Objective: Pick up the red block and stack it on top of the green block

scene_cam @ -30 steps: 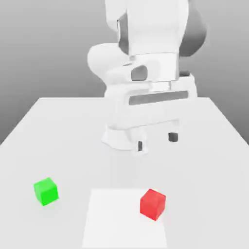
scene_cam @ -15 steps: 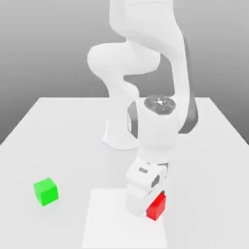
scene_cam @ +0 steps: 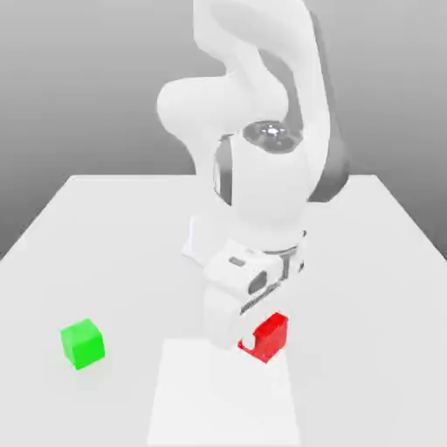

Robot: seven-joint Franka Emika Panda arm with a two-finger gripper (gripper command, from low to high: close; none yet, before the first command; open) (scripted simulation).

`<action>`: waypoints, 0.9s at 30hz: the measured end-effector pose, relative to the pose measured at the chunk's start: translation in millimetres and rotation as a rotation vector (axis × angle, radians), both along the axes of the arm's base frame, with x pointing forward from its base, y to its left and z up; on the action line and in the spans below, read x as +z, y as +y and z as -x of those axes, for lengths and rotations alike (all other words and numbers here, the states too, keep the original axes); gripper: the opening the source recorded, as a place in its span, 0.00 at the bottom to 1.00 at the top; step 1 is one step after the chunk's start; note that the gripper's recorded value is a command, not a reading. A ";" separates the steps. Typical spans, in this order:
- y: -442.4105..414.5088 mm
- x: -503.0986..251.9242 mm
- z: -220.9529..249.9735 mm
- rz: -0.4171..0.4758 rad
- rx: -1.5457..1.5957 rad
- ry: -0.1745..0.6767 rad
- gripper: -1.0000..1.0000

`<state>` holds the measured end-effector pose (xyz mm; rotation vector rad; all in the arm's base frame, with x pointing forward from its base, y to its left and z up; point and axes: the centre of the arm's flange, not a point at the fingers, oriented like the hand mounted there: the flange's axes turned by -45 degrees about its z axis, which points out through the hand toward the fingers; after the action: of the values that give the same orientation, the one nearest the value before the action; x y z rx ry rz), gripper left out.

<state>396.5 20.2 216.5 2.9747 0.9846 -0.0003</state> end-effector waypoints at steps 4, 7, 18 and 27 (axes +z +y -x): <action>-45.2 6.6 -0.2 0.004 -0.270 -0.005 0.00; -79.1 11.2 3.1 0.006 -0.475 -0.007 0.00; -195.9 25.2 39.8 0.001 -1.223 -0.012 0.00; -249.9 12.3 69.6 -0.014 -1.627 -0.007 0.00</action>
<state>326.8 -229.7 228.8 2.7694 -1.4919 0.0060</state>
